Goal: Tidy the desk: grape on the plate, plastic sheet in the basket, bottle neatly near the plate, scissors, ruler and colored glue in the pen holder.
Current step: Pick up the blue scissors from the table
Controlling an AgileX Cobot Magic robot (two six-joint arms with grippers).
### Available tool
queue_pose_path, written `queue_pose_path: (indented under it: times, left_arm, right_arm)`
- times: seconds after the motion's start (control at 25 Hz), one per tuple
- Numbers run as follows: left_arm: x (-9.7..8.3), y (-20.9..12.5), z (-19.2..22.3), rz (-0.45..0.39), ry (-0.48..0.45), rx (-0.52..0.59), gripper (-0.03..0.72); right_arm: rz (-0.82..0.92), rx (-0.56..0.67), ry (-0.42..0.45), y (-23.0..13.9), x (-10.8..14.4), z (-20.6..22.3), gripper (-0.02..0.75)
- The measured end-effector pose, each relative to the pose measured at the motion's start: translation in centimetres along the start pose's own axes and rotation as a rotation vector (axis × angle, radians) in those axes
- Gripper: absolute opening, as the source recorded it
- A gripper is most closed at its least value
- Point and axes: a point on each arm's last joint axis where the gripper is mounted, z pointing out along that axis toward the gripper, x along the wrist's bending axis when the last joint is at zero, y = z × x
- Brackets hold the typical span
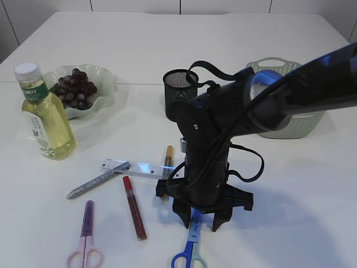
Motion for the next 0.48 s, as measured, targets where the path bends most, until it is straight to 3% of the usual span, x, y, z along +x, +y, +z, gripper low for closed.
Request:
queue_pose_path:
  times: [0.48]
  left_arm:
    - [0.0, -0.02, 0.0, 0.0, 0.0, 0.002, 0.487]
  right_arm:
    - [0.003, -0.001, 0.004, 0.01, 0.04, 0.0, 0.216]
